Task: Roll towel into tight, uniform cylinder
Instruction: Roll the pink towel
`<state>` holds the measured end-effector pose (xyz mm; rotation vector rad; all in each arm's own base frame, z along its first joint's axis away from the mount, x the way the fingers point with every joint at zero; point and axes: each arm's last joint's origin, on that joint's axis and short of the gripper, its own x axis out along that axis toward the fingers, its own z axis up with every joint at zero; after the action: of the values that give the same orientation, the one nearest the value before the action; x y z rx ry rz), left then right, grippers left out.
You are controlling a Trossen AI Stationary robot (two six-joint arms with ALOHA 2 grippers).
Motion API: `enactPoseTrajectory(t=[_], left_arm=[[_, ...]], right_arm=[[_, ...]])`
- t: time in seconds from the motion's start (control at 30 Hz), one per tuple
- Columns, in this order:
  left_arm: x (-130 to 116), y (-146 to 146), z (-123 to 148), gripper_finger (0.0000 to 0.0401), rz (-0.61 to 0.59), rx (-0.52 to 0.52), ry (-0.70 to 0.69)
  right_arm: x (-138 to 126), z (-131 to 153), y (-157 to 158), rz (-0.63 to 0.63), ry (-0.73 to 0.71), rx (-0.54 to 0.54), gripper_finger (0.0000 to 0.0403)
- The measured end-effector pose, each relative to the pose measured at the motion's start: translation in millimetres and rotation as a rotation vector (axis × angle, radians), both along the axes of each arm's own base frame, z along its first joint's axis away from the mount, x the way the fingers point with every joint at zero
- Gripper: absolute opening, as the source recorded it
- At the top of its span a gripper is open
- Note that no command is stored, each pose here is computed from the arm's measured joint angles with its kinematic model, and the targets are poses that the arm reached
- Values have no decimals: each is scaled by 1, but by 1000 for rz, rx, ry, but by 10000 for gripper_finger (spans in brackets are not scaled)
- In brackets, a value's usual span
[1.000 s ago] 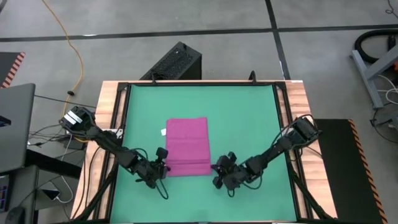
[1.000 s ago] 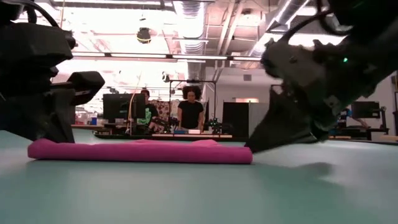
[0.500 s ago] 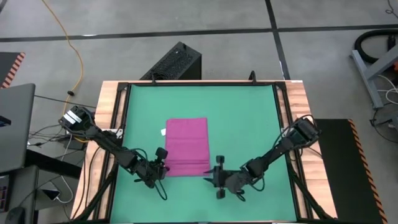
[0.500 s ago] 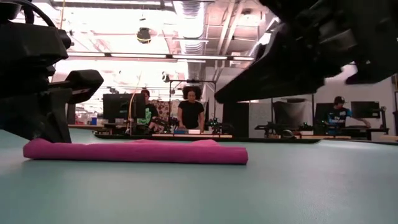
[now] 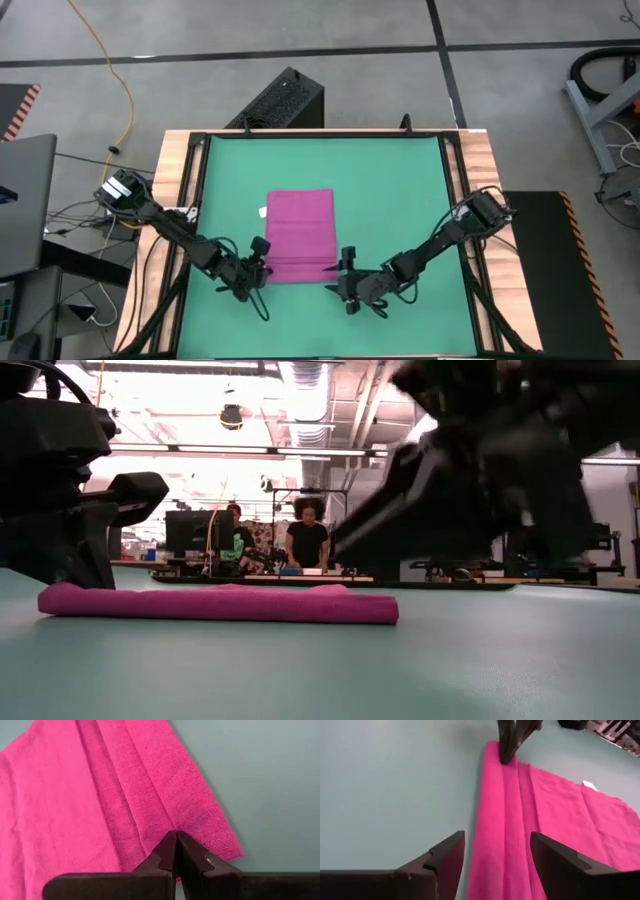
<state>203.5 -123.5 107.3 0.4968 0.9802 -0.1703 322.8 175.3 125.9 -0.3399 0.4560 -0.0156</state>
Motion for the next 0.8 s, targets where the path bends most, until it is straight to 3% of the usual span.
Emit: enactPoseTrajectory(t=[0.2,0.43,0.8], left_arm=[[0,0,0,0,-3,-6,6],[0,0,0,0,-10,-6,9],[0,0,0,0,-35,4,14]], right_arm=[[6,-24,4,11,-10,-31,244],[4,-36,-4,-73,64,-51,244],[6,-47,-28,-206,188,64,238]])
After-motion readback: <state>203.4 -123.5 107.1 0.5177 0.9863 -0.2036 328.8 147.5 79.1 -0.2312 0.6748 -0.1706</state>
